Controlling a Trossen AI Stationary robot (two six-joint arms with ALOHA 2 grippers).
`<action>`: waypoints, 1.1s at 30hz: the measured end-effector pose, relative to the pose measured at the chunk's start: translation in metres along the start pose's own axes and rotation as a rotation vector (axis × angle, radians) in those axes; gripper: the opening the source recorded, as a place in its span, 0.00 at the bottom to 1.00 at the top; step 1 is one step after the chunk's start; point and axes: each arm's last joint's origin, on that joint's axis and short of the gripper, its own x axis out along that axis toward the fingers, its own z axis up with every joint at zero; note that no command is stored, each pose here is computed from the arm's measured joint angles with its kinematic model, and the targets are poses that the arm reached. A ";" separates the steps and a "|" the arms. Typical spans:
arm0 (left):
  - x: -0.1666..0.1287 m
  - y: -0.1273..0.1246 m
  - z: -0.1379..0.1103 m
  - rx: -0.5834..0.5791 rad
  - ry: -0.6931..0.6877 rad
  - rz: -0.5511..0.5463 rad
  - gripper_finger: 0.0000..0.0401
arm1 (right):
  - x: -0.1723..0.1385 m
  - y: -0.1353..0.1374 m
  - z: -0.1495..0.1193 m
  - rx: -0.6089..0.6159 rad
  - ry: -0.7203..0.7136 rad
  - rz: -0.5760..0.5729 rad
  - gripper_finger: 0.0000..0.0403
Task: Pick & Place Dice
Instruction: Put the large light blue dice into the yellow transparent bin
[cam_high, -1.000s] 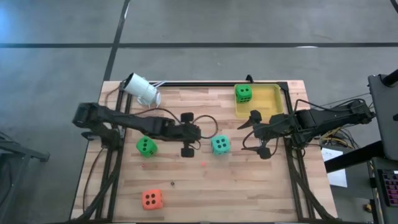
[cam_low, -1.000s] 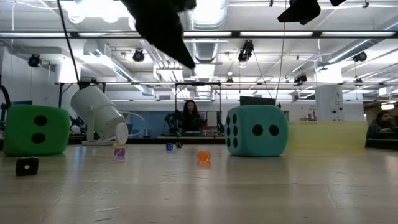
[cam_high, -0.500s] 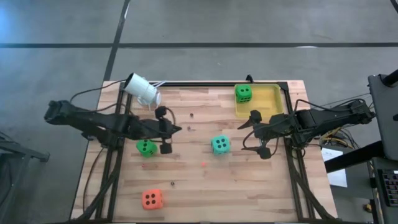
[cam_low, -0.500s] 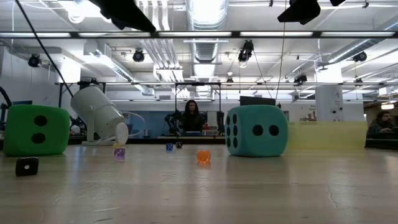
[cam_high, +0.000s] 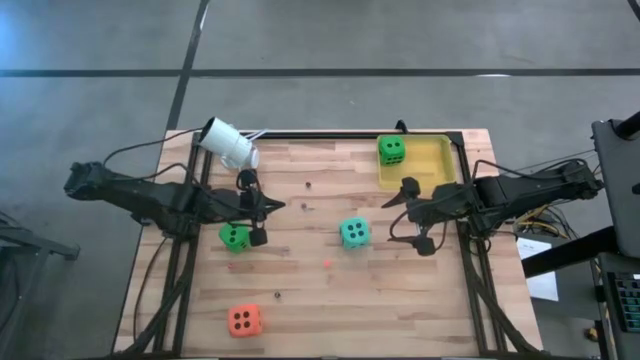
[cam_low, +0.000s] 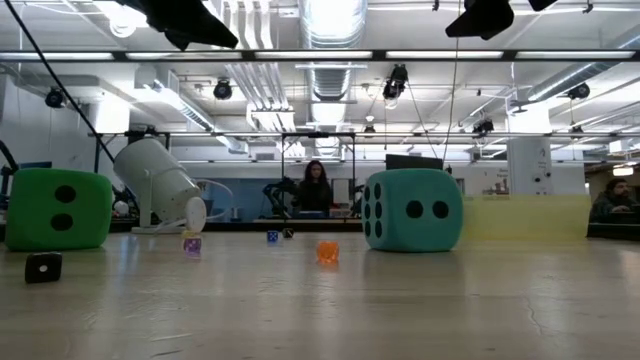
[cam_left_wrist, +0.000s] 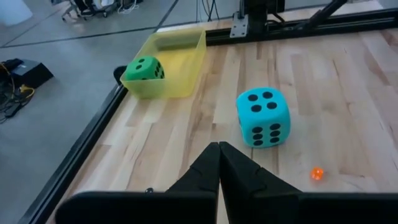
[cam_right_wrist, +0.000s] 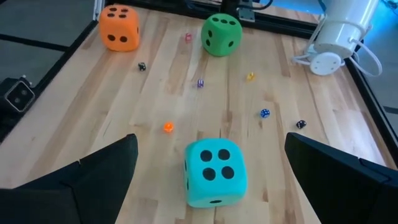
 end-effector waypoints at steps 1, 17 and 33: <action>0.000 0.000 0.000 0.000 0.001 0.000 0.03 | 0.002 0.000 0.000 -0.004 0.007 -0.002 0.99; 0.000 0.000 0.001 -0.004 -0.007 0.000 0.03 | 0.050 -0.017 0.044 0.044 0.294 0.064 0.99; 0.000 0.000 0.000 -0.001 0.000 0.000 0.03 | 0.116 -0.019 0.047 -0.001 0.542 0.098 0.99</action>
